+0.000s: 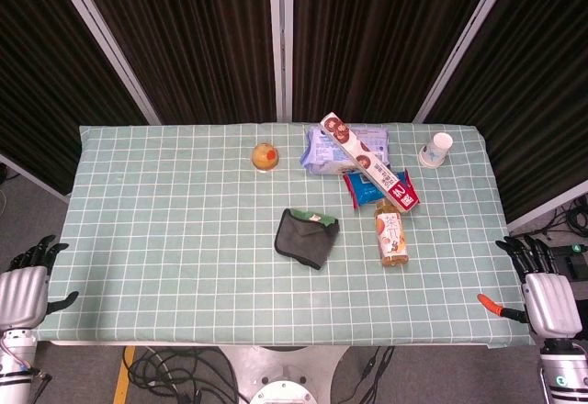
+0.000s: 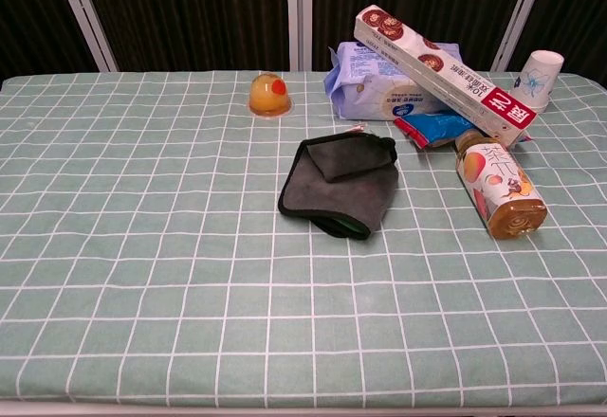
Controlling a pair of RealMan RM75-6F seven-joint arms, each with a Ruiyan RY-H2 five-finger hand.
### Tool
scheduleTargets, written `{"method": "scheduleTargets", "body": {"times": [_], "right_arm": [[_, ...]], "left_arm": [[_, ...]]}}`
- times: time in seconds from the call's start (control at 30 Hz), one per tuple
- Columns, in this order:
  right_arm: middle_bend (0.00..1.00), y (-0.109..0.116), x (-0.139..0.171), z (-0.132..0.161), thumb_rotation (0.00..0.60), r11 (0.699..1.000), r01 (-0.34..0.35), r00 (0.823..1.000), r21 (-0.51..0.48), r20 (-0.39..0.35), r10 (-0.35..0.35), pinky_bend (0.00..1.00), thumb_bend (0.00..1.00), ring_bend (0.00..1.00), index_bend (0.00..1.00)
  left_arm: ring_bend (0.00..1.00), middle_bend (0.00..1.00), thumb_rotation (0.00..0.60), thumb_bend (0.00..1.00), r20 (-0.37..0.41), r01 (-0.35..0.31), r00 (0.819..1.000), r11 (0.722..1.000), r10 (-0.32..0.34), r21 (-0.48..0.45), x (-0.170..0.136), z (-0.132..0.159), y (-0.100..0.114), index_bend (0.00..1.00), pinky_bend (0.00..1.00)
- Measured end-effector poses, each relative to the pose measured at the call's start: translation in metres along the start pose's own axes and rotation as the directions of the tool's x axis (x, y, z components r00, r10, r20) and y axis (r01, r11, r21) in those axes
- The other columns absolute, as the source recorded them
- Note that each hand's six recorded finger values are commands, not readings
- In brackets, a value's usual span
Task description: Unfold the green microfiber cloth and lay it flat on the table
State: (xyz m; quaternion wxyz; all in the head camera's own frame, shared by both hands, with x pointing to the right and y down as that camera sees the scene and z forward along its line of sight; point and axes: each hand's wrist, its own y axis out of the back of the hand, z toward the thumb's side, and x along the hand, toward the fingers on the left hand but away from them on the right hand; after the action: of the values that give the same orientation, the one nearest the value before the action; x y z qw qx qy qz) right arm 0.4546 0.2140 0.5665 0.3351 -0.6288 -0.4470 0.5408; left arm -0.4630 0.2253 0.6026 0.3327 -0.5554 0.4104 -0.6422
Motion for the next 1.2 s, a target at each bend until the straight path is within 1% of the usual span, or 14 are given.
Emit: {"method": "scheduleTargets", "body": {"times": [0.17, 0.33, 0.4, 0.5, 0.63, 0.73, 0.83, 0.97, 1.07, 1.2], "right_arm": [[0.13, -0.001, 0.0, 0.002, 0.516, 1.0, -0.005, 1.0, -0.009, -0.006, 0.005, 0.0, 0.01, 0.0, 0.18], [0.13, -0.003, -0.002, 0.006, 0.518, 1.0, -0.02, 1.0, -0.023, -0.018, 0.02, 0.0, 0.01, 0.0, 0.22], [0.13, -0.004, -0.006, 0.011, 0.522, 0.999, -0.025, 0.999, -0.038, -0.03, 0.024, 0.0, 0.01, 0.0, 0.24], [0.13, -0.008, -0.017, 0.022, 0.521, 0.997, -0.04, 0.998, -0.061, -0.058, 0.037, 0.0, 0.05, 0.0, 0.29], [0.13, -0.017, -0.039, 0.044, 0.54, 0.995, -0.08, 0.992, -0.068, -0.102, 0.072, 0.0, 0.06, 0.0, 0.33], [0.13, -0.028, -0.062, 0.067, 0.547, 0.991, -0.12, 0.983, -0.056, -0.145, 0.111, 0.0, 0.07, 0.0, 0.36], [0.13, -0.043, -0.089, 0.095, 0.551, 0.985, -0.166, 0.969, -0.052, -0.192, 0.153, 0.0, 0.08, 0.0, 0.37], [0.13, -0.07, -0.126, 0.141, 0.55, 0.969, -0.238, 0.943, -0.066, -0.252, 0.215, 0.0, 0.09, 0.0, 0.37], [0.13, -0.091, -0.149, 0.169, 0.549, 0.958, -0.283, 0.925, -0.05, -0.278, 0.259, 0.0, 0.09, 0.0, 0.37], [0.13, -0.114, -0.171, 0.197, 0.553, 0.949, -0.315, 0.909, -0.009, -0.291, 0.299, 0.0, 0.1, 0.0, 0.37]], "left_arm": [[0.22, 0.24, 0.6, 0.13, 0.003, -0.006, 1.0, 1.0, 0.006, -0.001, -0.001, 0.0, 0.0, 0.29, 0.25], [0.22, 0.24, 0.6, 0.12, 0.003, -0.006, 1.0, 1.0, 0.006, -0.004, -0.003, -0.001, 0.0, 0.3, 0.25], [0.22, 0.24, 0.6, 0.13, 0.005, -0.008, 1.0, 1.0, 0.008, -0.007, -0.003, 0.0, 0.001, 0.3, 0.25], [0.22, 0.24, 0.6, 0.13, 0.012, -0.013, 1.0, 1.0, 0.013, -0.01, -0.002, 0.001, 0.001, 0.3, 0.25], [0.22, 0.24, 0.6, 0.12, 0.022, -0.018, 1.0, 1.0, 0.018, -0.015, -0.002, 0.002, 0.002, 0.3, 0.25], [0.22, 0.24, 0.6, 0.12, 0.027, -0.022, 0.999, 1.0, 0.022, -0.02, -0.003, 0.003, 0.003, 0.3, 0.25], [0.22, 0.24, 0.6, 0.13, 0.031, -0.022, 0.999, 0.999, 0.022, -0.024, -0.004, 0.004, 0.003, 0.3, 0.25], [0.22, 0.24, 0.6, 0.13, 0.036, -0.018, 0.999, 1.0, 0.019, -0.025, -0.006, 0.004, 0.002, 0.3, 0.25], [0.22, 0.24, 0.6, 0.13, 0.037, -0.018, 0.999, 0.999, 0.019, -0.027, -0.006, 0.004, 0.003, 0.3, 0.25], [0.22, 0.24, 0.6, 0.13, 0.032, -0.023, 0.999, 0.999, 0.023, -0.03, -0.005, 0.002, 0.004, 0.3, 0.25]]}}
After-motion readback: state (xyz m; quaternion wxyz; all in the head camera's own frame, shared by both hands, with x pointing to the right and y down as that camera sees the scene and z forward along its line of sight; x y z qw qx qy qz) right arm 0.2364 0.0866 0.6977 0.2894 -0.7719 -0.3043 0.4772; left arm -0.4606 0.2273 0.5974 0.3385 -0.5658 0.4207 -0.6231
